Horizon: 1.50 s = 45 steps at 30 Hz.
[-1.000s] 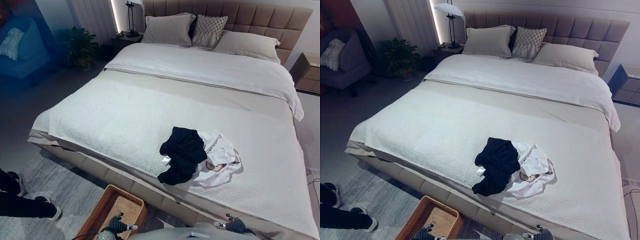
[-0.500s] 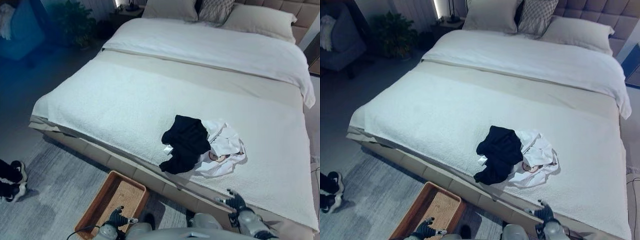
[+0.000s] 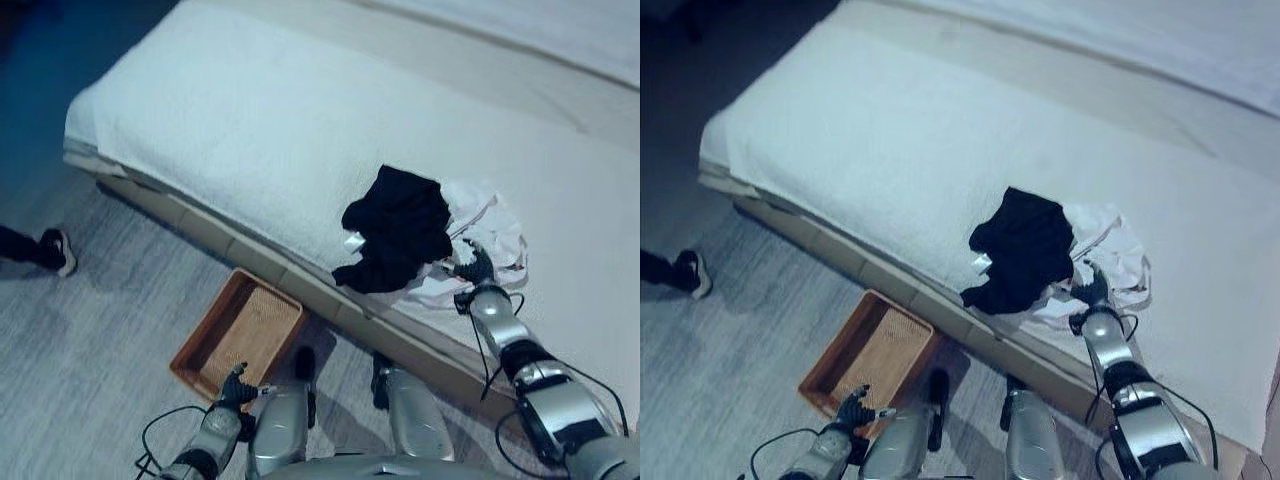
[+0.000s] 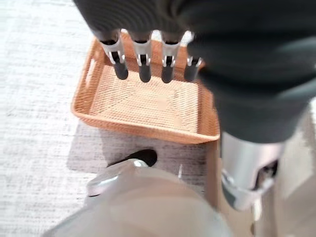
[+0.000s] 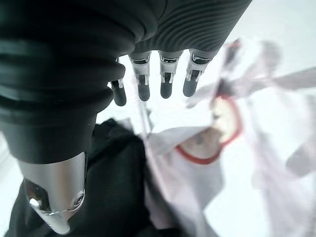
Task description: Pick up clothes into the bucket
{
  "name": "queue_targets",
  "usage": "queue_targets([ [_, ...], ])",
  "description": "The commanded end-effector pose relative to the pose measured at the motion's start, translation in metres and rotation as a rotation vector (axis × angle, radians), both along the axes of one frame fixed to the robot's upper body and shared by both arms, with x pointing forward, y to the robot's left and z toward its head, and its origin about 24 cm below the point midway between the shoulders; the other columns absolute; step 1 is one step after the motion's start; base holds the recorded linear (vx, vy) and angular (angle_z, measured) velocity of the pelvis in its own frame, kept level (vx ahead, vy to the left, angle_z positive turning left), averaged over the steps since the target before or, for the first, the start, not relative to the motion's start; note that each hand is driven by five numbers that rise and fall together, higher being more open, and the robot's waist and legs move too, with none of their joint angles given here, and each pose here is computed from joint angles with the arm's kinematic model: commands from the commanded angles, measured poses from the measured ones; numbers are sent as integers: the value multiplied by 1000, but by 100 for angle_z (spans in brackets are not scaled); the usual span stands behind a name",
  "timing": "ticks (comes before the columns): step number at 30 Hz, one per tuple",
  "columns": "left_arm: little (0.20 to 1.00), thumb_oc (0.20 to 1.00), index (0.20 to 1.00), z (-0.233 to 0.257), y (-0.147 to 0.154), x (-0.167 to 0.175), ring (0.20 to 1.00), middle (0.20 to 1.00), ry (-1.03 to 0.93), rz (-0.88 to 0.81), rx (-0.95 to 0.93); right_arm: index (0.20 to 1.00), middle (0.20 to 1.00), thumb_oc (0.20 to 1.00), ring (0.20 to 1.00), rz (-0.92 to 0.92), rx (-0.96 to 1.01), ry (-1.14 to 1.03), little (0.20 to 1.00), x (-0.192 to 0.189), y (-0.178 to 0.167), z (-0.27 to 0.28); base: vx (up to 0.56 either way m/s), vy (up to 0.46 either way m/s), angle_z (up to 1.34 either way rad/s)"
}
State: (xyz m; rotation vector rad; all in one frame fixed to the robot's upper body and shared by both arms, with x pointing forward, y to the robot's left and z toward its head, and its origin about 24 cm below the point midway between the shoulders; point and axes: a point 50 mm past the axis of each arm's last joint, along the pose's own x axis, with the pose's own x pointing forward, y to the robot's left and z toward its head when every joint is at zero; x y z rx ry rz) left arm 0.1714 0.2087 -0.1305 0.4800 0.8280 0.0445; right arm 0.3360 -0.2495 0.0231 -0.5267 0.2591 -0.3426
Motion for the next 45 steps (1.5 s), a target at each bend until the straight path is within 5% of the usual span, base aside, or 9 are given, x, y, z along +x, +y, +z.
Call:
queue_targets([
  [1, 1000, 1000, 1000, -1, -12, -5, 1000, 1000, -28, 12, -33, 1000, 1000, 1000, 1000, 15, -139, -90, 1000, 12, -4, 27, -39, 12, 12],
  [17, 1000, 1000, 1000, 27, -32, 49, 1000, 1000, -192, -43, -59, 1000, 1000, 1000, 1000, -63, -456, -123, 1000, 49, -37, 115, -53, -27, 18],
  [18, 1000, 1000, 1000, 27, -32, 49, 1000, 1000, -192, -43, -59, 859, 859, 859, 859, -63, -456, -123, 859, 49, -37, 115, -46, -43, 26],
  [19, 1000, 1000, 1000, 29, -34, 53, 1000, 1000, -200, -50, -63, 545, 545, 545, 545, -59, -508, -77, 545, 50, -42, 119, -45, -57, 23],
  [20, 1000, 1000, 1000, 29, -35, 54, 1000, 1000, -200, -56, -65, 319, 319, 319, 319, -61, -532, -64, 319, 50, -45, 122, -44, -57, 22],
  [22, 1000, 1000, 1000, 28, -37, 53, 1000, 1000, -194, -62, -68, 200, 200, 200, 200, -65, -538, -63, 200, 51, -46, 126, -15, -25, 25],
  [34, 1000, 1000, 1000, 33, -34, 54, 1000, 1000, -225, -72, -81, 200, 200, 200, 200, -35, -527, -253, 200, 57, -36, 163, -2, -3, 4],
  [45, 1000, 1000, 1000, 121, -25, 94, 1000, 1000, -631, -195, -203, 200, 200, 200, 200, 43, -573, -522, 200, 44, -31, 228, 48, 32, -16],
])
